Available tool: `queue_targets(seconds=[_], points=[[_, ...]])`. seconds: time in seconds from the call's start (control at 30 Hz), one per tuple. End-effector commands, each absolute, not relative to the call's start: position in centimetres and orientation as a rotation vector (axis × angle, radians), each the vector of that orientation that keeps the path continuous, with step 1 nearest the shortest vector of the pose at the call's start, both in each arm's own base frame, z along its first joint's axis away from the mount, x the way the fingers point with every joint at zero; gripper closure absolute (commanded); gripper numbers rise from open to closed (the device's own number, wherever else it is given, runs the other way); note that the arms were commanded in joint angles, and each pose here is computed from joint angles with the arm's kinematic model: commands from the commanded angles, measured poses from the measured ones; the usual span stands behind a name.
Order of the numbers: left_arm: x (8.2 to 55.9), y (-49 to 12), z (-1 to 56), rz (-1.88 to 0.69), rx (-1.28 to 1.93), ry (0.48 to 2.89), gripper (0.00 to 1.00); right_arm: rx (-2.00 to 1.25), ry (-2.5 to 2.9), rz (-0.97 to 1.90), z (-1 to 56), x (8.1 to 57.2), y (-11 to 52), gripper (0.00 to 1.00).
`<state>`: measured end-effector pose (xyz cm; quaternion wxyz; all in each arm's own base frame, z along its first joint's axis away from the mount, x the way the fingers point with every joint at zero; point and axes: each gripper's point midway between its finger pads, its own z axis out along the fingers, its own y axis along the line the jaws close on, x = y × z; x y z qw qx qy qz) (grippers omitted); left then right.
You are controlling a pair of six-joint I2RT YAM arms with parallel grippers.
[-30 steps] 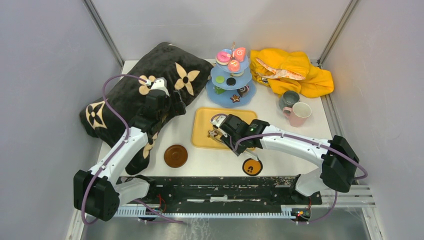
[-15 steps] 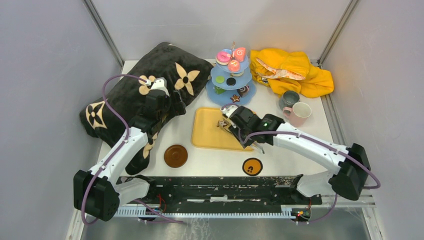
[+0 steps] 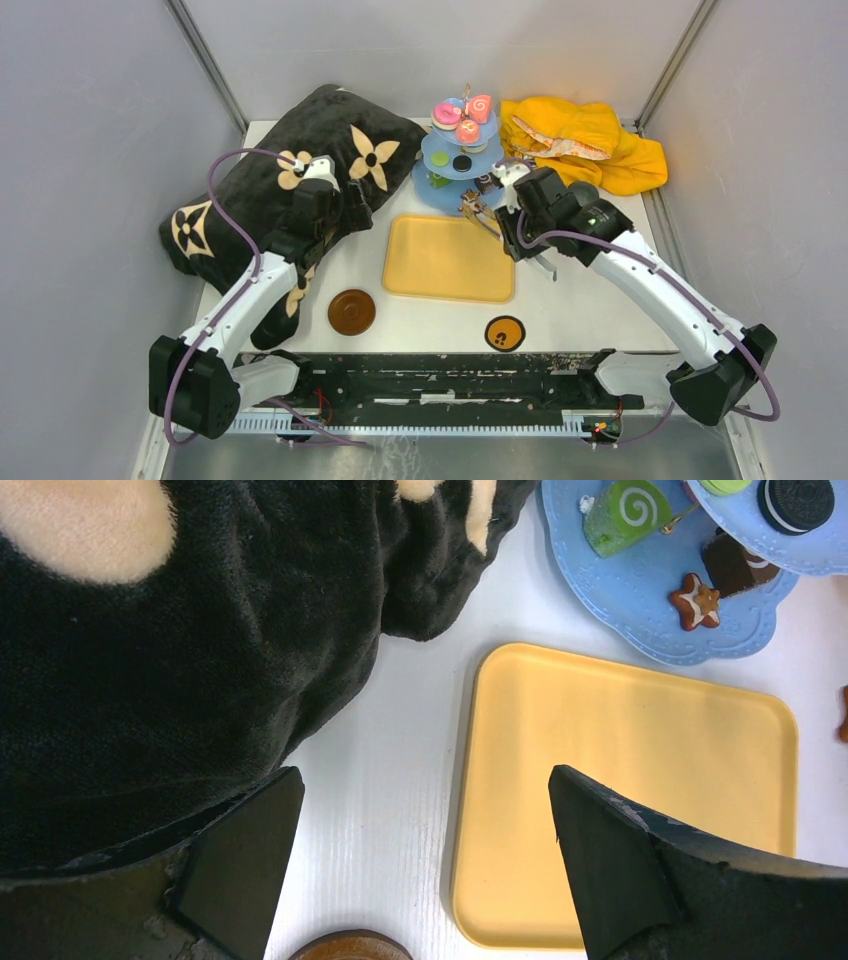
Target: Serve the afternoon tea
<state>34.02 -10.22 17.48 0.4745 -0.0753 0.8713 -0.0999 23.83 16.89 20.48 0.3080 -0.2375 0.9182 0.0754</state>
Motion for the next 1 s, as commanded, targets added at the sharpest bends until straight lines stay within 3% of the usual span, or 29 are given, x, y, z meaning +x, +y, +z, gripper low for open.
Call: queue_targets(seconds=[0.0,0.27,0.97], points=[[35.5,-10.8,19.9,-0.299,-0.226,2.052,0.0,-0.572,2.314,0.251,25.4,25.4,16.6,0.73],[35.7,-10.9,19.8,-0.306,-0.229,2.055,0.0,-0.402,2.339,0.116,26.3,29.6,14.4,0.73],[35.5,-10.2,20.2,-0.26,-0.228,2.051,0.0,-0.29,2.344,0.109,25.6,37.6,15.2,0.74]])
